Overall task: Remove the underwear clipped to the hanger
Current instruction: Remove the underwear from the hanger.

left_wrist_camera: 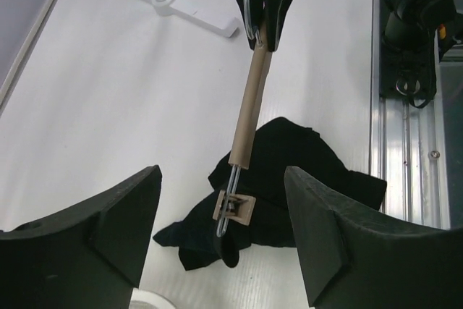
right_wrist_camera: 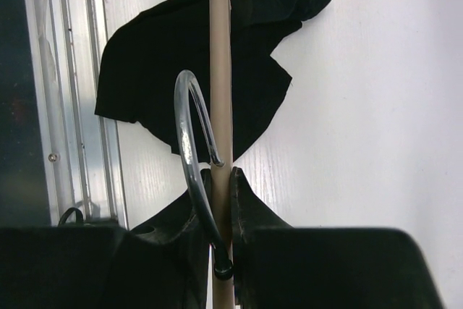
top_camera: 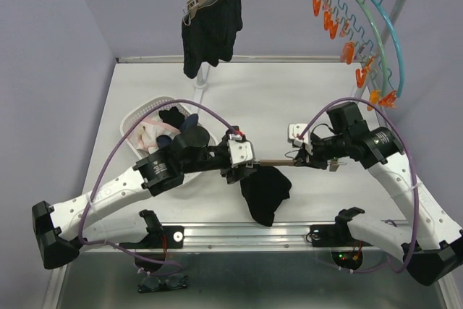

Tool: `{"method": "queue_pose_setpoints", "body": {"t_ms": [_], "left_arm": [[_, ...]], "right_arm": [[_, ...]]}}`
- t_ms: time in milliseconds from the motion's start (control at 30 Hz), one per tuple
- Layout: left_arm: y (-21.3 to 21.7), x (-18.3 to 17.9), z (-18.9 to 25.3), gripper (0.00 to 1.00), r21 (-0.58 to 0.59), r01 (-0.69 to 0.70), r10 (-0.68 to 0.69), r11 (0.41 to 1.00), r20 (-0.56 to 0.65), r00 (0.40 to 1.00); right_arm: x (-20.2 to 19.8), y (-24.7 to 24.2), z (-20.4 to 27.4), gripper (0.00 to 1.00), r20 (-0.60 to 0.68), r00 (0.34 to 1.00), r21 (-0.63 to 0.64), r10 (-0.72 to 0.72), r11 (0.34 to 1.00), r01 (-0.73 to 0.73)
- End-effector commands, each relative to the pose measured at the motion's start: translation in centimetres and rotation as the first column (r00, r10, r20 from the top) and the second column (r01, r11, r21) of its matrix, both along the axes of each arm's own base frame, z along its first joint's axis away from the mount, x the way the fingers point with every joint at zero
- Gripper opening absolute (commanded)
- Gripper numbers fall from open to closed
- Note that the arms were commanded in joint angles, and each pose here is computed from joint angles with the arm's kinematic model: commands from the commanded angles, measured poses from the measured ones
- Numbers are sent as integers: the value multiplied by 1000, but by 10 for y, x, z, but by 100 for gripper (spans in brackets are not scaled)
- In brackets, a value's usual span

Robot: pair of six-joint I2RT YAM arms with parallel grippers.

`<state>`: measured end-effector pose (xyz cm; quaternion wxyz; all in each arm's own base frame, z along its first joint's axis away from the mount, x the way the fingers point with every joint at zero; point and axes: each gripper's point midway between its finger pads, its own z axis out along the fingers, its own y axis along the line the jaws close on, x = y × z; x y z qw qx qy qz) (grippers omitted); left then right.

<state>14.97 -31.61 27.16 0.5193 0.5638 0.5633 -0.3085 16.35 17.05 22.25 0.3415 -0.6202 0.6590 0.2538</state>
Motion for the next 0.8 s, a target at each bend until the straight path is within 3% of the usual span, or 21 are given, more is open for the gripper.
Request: {"method": "queue_pose_setpoints", "body": {"t_ms": [0, 133, 400, 767], "left_arm": [[15, -3, -4, 84, 32, 19, -22, 999, 87, 996], [22, -12, -28, 84, 99, 75, -86, 992, 103, 991], [20, 4, -47, 84, 118, 21, -38, 993, 144, 989], [4, 19, -36, 83, 66, -5, -8, 998, 193, 981]], "right_arm": [[2, -4, 7, 1, 39, 999, 9, -24, 1000, 23], [2, -4, 8, 1, 42, 999, 13, -27, 1000, 26], [1, -2, 11, 1, 39, 999, 31, -21, 999, 19], [-2, -1, 10, 1, 23, 1000, 46, -11, 999, 10]]}}
